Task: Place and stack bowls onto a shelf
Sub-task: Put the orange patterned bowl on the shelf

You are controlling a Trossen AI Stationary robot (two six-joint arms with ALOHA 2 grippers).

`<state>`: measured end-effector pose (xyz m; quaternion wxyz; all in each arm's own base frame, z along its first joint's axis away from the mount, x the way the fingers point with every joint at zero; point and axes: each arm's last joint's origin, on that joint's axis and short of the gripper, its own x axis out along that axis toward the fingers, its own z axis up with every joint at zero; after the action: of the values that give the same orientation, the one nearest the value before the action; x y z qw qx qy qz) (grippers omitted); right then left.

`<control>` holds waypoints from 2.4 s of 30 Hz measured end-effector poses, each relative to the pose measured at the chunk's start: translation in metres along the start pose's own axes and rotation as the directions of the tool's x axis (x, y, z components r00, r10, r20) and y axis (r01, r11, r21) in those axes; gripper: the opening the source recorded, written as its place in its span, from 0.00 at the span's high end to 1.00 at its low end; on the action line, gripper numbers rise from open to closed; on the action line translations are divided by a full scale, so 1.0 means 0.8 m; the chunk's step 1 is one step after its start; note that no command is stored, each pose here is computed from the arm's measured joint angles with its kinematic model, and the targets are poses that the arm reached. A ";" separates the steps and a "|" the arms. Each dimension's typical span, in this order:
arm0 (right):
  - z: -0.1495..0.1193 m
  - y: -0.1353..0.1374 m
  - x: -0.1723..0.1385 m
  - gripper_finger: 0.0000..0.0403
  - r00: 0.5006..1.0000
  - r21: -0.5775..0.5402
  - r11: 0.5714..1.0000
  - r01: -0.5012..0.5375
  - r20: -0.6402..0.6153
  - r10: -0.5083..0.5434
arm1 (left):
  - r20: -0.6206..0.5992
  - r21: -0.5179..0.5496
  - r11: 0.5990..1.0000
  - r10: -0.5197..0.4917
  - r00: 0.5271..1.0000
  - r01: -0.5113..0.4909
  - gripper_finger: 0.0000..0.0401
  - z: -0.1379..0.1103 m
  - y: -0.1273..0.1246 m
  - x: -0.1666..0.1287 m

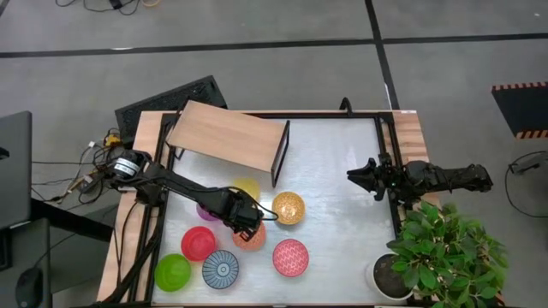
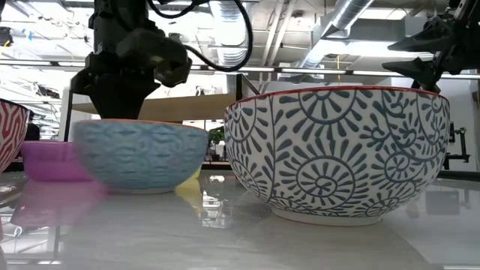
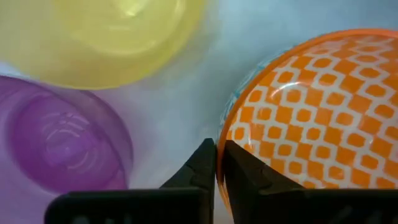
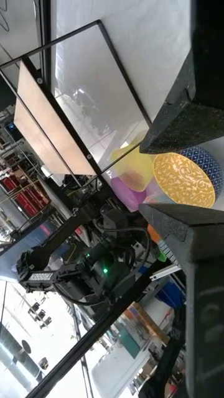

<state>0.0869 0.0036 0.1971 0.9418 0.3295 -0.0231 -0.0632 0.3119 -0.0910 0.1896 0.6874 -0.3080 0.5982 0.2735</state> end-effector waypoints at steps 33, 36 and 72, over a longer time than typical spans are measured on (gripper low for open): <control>-0.008 -0.006 0.000 0.59 0.997 -0.023 0.999 0.048 -0.061 -0.049 | 0.033 0.071 0.994 -0.087 0.996 0.084 1.00 0.095 0.031 -0.236; -0.009 -0.007 -0.001 0.59 0.996 -0.027 0.998 0.057 -0.071 -0.059 | 0.153 -0.003 0.995 -0.100 0.983 0.102 1.00 0.123 0.062 -0.263; -0.008 -0.009 -0.001 0.59 0.993 -0.024 0.994 0.108 -0.037 -0.109 | 0.084 -0.364 0.920 0.185 0.979 -0.143 1.00 0.238 0.371 -0.245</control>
<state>0.0862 0.0018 0.1873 0.9408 0.3208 0.0137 -0.1082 0.1889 0.2467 0.3731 0.6287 -0.3597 0.5209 0.4517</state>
